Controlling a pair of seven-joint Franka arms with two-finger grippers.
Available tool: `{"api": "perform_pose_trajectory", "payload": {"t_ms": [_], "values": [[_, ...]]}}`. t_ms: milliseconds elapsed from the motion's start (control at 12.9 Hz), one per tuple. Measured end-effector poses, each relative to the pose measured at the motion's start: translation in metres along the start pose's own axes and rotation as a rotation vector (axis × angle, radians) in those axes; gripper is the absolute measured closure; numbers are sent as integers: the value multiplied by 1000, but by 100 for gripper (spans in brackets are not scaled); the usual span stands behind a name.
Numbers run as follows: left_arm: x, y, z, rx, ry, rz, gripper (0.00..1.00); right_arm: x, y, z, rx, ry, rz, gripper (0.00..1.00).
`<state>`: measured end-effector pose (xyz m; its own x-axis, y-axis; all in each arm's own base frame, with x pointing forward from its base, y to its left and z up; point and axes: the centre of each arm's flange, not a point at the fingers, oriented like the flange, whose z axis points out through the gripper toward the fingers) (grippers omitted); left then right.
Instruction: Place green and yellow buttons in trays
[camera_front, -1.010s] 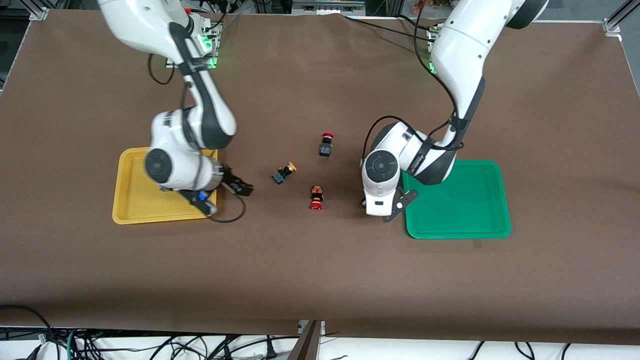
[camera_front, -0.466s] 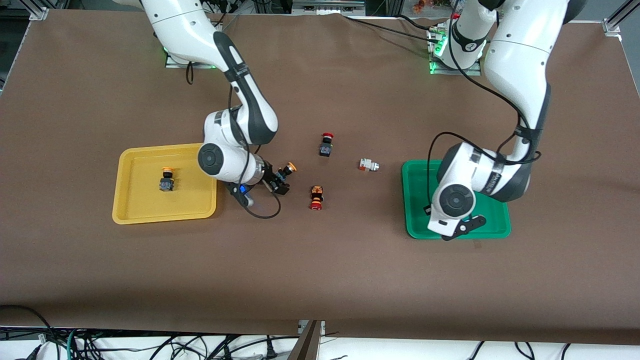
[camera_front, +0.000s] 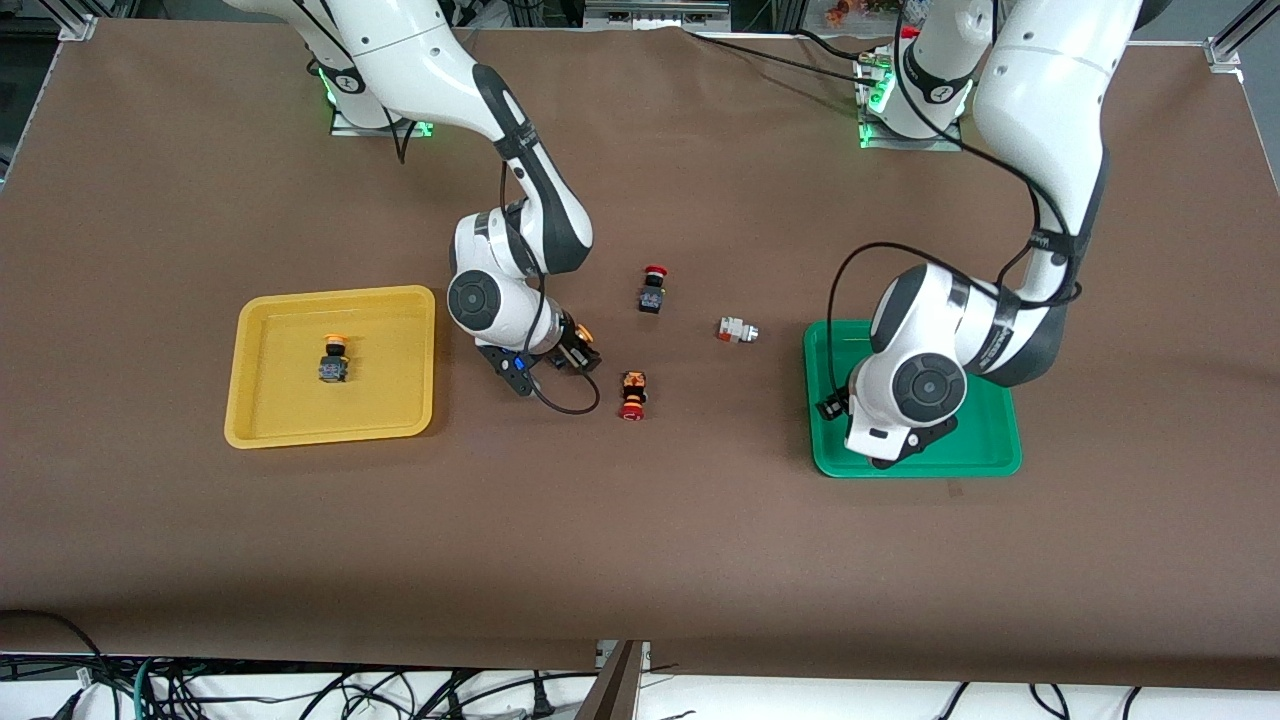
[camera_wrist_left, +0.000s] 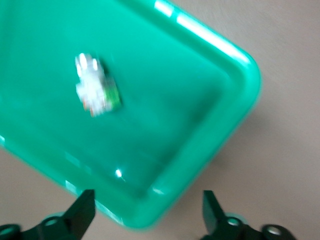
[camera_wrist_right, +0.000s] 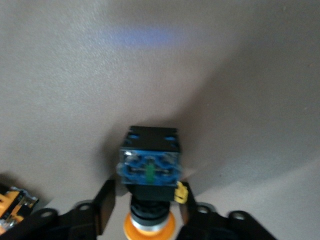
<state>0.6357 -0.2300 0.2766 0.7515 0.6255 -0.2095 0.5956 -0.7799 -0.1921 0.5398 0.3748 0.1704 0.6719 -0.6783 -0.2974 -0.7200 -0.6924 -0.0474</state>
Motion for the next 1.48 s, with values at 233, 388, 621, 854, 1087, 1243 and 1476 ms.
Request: {"api": "perform_pose_trajectory", "payload": {"t_ms": [233,388,621,854,1087,1243,1476], "values": [[-68,35,1,-3,13,-269,0,34,7,-37,-59,12,-50,67],[-99,52,26,-7,25,-407,0,65,21,-78,-105,8,-121,67],[-123,58,65,-32,35,-552,0,131,68,-139,-188,5,-271,67],[-147,57,95,-21,43,-623,0,189,131,-143,-215,8,-362,67],[-156,56,116,-71,43,-621,0,203,162,-112,-200,17,-345,50],[-159,51,131,-89,43,-618,9,198,151,-119,-173,18,-348,28],[-159,50,133,-98,43,-617,46,182,119,-182,-152,-41,-342,1]]}}
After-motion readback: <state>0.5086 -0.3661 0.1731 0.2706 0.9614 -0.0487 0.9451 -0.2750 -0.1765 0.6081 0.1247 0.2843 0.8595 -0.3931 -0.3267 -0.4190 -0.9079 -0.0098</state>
